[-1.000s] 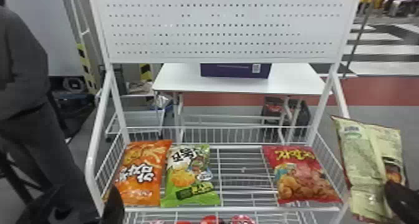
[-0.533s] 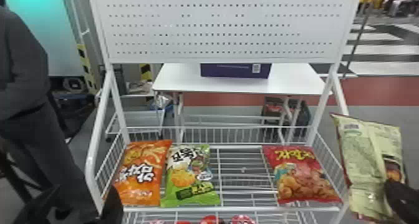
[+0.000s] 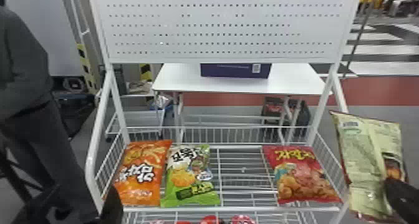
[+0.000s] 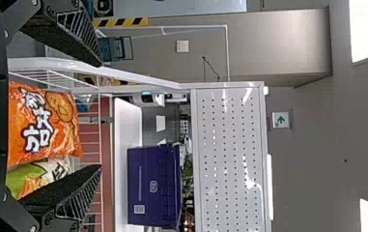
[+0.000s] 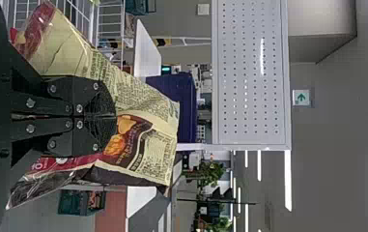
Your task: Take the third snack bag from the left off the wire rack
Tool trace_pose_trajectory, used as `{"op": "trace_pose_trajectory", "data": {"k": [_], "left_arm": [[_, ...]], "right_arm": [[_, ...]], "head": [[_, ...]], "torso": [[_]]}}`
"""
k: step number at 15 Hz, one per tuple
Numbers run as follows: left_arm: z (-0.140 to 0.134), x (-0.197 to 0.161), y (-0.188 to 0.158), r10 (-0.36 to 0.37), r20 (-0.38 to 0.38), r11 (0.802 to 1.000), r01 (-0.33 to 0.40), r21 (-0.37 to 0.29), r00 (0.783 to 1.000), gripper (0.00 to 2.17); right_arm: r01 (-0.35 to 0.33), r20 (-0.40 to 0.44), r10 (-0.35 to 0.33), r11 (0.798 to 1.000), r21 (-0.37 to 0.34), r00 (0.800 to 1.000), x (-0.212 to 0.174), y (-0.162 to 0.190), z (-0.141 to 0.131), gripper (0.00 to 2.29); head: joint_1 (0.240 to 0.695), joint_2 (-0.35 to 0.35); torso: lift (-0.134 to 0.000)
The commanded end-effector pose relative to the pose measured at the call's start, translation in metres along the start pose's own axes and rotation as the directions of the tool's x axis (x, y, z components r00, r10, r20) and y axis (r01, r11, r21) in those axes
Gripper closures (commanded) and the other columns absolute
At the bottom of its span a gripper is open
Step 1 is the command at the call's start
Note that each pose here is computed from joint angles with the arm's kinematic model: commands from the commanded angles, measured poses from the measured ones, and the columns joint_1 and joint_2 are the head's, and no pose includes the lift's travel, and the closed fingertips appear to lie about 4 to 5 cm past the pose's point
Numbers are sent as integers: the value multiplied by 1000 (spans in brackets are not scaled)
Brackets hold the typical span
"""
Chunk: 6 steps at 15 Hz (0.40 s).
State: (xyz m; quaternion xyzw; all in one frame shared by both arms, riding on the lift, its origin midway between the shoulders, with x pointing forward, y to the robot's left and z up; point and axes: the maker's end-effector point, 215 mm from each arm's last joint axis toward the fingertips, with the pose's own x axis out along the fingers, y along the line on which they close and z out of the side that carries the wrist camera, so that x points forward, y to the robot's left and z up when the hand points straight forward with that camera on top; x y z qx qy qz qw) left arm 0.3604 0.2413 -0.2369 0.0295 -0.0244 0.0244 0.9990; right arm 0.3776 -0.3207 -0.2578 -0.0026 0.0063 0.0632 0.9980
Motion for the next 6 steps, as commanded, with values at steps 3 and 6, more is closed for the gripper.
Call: {"op": "trace_pose_trajectory", "data": {"k": [3,6], "left_arm": [[0,0,0,0,-1,1000,0,-2,1000,144],[-1,0,-1,0,-3,1000,0,-3,1000,144]], "right_arm": [[-1,0,1,1000,1,1000,0,1,0,2243],[-3,0,3,1000,1,1000,0,1,0,2243]], "head": [[499,0],[499,0]], "torso": [[0],[0]]}}
